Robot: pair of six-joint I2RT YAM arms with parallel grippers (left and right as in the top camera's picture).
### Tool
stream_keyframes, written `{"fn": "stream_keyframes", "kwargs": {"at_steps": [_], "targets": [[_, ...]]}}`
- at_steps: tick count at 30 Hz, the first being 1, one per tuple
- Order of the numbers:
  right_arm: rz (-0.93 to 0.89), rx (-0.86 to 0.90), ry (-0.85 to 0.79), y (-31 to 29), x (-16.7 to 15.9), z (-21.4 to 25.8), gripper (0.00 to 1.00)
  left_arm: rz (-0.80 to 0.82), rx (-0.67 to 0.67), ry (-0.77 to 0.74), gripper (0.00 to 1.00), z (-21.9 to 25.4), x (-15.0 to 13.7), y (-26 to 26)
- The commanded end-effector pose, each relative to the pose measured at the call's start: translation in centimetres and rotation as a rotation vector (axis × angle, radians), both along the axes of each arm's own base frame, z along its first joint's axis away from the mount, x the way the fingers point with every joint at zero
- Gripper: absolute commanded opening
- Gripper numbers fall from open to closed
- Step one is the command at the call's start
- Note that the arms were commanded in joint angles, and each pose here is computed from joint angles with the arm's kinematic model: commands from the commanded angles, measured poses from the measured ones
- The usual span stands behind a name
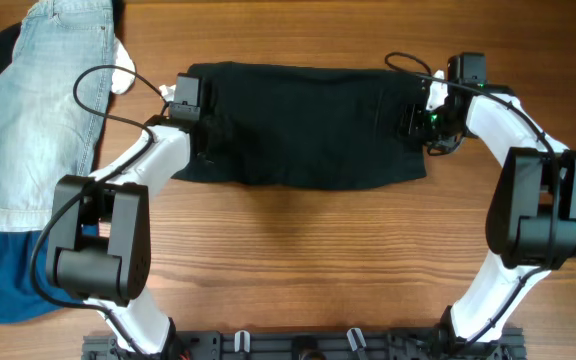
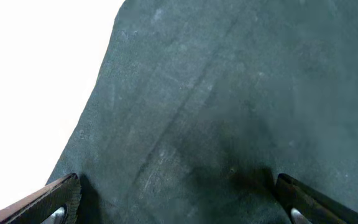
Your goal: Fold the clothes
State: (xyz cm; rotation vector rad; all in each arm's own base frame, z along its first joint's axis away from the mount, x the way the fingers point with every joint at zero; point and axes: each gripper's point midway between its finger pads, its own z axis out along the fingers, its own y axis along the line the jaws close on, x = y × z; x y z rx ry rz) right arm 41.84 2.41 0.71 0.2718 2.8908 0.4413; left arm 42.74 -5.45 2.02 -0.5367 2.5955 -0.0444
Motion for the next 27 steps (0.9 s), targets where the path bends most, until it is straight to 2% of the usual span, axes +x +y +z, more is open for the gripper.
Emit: {"fn": "stream_keyframes", "kwargs": {"at_steps": [1,5,8,12,15,18,21,25,27], "targets": [[0.008,0.007,0.069,0.4,-1.1,-2.6,0.66,-0.010,0.008,0.009,0.98,-0.5,0.1,0.2],[0.074,0.208,0.055,6.0,-1.0,-1.2,0.23,0.010,0.052,0.025,0.94,-0.9,-0.2,1.0],[0.005,0.299,0.011,5.8,0.6,0.0,0.04,0.018,0.058,0.042,0.94,-1.1,-0.6,1.4],[-0.077,0.435,-0.133,0.6,3.7,5.0,0.04,0.020,0.056,0.041,0.93,-1.1,-0.6,1.4],[-0.085,0.403,-0.224,-4.1,3.4,9.3,0.04,0.012,0.041,0.056,0.96,-1.2,-0.9,1.1],[-0.055,0.375,-0.258,-5.0,3.0,12.2,0.04,-0.011,-0.005,0.062,0.97,-1.3,-0.9,0.2],[0.058,0.368,-0.274,0.3,3.1,13.8,0.04,-0.021,-0.026,0.063,0.96,-1.4,-0.9,-0.2],[0.202,0.278,-0.275,10.9,3.4,13.5,0.04,-0.021,-0.028,0.053,0.93,-1.3,-0.7,-0.2],[0.309,0.307,-0.327,17.6,2.8,14.5,0.04,-0.021,-0.030,0.045,0.91,-1.2,-0.5,-0.3]]}}
